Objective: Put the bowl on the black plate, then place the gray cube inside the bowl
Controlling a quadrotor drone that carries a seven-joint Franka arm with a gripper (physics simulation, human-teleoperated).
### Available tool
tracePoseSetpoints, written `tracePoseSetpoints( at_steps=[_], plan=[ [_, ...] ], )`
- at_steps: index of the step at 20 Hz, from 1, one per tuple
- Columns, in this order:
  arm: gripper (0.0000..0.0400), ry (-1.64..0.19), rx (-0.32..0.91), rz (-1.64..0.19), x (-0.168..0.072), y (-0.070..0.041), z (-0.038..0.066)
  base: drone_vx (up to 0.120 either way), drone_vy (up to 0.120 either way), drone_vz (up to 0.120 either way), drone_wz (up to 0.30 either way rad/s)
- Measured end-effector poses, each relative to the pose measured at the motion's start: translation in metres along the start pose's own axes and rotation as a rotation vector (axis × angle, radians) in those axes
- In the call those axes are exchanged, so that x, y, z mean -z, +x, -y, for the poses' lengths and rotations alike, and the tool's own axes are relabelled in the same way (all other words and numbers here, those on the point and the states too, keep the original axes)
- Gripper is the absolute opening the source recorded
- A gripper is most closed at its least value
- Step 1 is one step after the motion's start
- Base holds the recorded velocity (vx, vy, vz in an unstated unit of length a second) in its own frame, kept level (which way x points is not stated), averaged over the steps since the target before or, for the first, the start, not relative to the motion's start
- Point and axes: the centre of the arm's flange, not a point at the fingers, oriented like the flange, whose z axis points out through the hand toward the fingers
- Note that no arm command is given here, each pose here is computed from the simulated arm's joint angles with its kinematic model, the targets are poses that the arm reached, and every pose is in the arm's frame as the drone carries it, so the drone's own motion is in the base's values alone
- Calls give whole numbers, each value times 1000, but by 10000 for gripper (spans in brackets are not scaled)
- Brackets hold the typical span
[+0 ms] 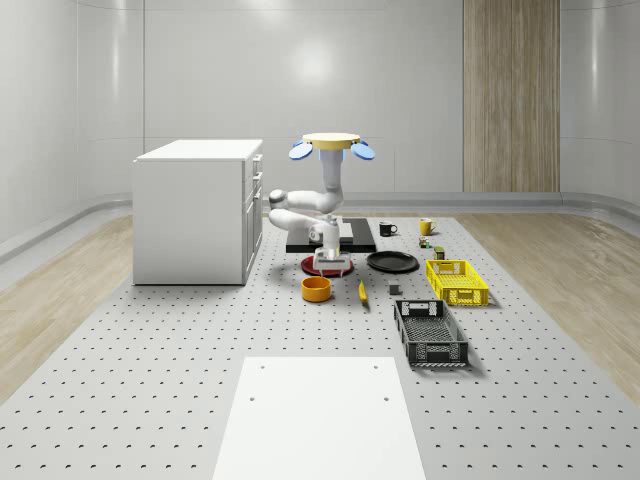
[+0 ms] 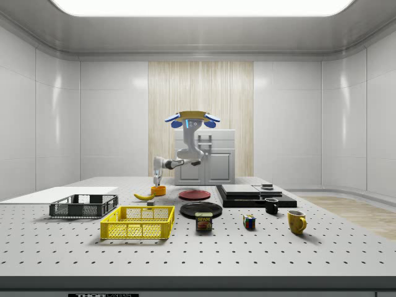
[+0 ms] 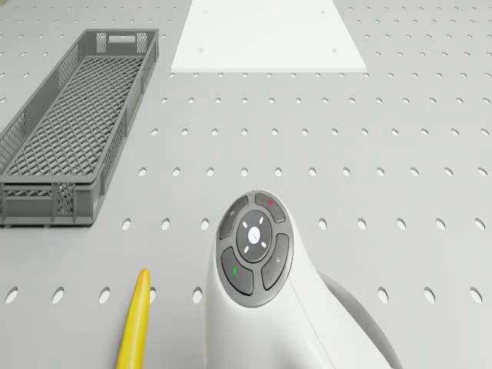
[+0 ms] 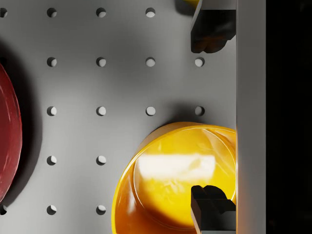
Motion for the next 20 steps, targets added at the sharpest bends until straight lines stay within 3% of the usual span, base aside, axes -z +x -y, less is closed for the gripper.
tracePoseSetpoints(
  at_steps=[8, 13, 20],
  plan=[
    [400, 0, 0, 0, -17, 6, -5, 0, 0, 0, 0],
    [400, 0, 0, 0, -19, 15, -1, 0, 0, 0, 0],
    [400, 0, 0, 0, -30, 20, 1, 0, 0, 0, 0]
  ],
)
